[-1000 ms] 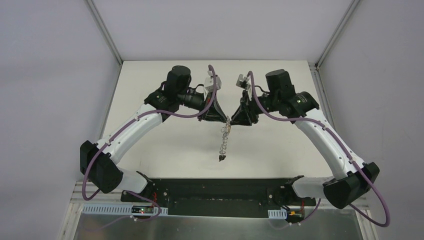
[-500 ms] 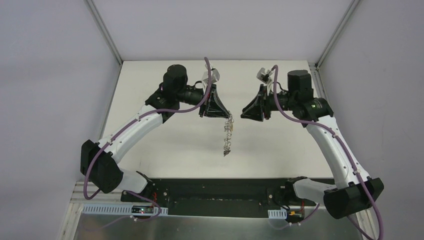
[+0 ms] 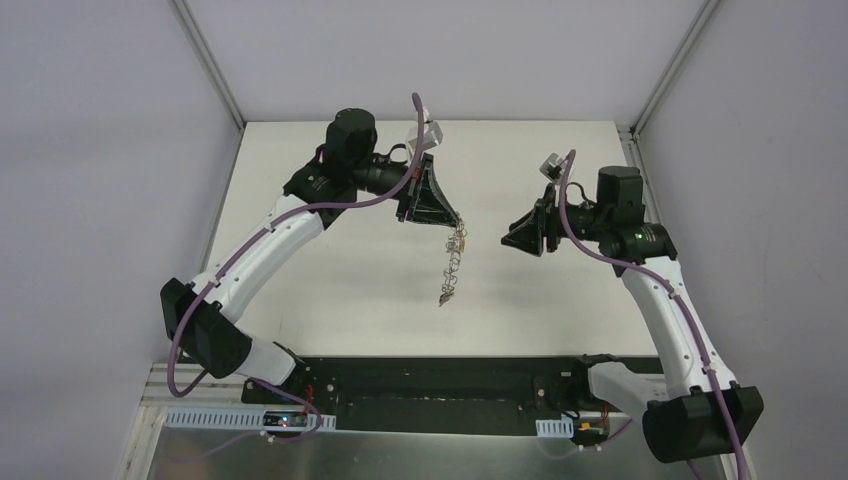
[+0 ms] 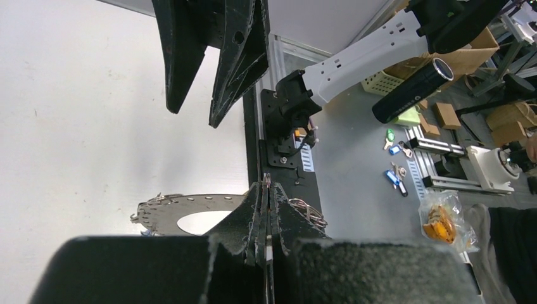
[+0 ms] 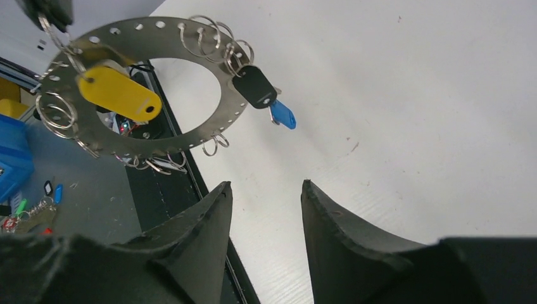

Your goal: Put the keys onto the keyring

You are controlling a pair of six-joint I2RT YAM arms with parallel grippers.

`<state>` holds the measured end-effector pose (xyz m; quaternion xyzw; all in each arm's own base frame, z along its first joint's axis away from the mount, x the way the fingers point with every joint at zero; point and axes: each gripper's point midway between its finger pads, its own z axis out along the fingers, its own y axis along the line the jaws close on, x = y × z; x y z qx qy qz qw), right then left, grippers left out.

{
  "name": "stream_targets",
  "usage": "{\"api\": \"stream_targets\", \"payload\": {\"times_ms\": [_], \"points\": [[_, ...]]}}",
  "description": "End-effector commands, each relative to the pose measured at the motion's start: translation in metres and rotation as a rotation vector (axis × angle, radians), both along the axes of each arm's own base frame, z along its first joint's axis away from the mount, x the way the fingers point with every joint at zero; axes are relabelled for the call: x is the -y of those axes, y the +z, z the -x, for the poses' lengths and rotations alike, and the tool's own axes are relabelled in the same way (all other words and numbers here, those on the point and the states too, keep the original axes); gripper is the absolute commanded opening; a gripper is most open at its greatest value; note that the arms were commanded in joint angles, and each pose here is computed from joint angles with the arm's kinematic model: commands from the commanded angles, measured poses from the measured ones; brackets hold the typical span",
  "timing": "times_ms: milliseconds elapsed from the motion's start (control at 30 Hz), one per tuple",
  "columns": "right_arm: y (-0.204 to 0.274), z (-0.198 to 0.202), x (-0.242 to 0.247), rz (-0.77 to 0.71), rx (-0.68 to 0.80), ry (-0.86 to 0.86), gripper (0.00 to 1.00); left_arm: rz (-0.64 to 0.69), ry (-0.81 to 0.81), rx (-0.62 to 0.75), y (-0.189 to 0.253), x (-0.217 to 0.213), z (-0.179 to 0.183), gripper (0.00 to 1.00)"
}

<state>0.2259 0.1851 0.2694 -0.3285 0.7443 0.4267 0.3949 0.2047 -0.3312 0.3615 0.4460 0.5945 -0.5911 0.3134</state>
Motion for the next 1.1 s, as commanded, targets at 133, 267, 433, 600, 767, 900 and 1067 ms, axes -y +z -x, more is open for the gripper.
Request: {"api": "stream_targets", "payload": {"times_ms": [133, 267, 433, 600, 767, 900, 1067], "points": [[0.008, -0.004, 0.009, -0.005, 0.057, -0.039, 0.47, 0.012, -0.001, 0.010, 0.012, 0.003, -0.012, 0.00], [0.017, 0.003, 0.006, -0.043, 0.077, -0.021, 0.47, 0.029, 0.016, 0.000, 0.012, 0.007, -0.019, 0.00], [0.030, 0.017, -0.002, -0.112, 0.088, 0.040, 0.47, 0.047, 0.045, 0.009, 0.011, 0.009, -0.024, 0.00], [0.047, 0.035, -0.009, -0.200, 0.096, 0.129, 0.47, 0.081, 0.059, 0.019, 0.009, 0.010, -0.027, 0.00], [0.047, 0.050, -0.017, -0.218, 0.043, 0.223, 0.49, 0.141, 0.054, 0.009, 0.024, 0.013, -0.027, 0.00], [0.051, 0.050, -0.025, -0.225, 0.041, 0.254, 0.51, 0.189, 0.048, -0.018, 0.032, 0.013, -0.024, 0.00], [0.057, 0.036, -0.038, -0.229, 0.051, 0.257, 0.51, 0.198, 0.046, -0.026, 0.029, 0.011, -0.018, 0.00]]}}
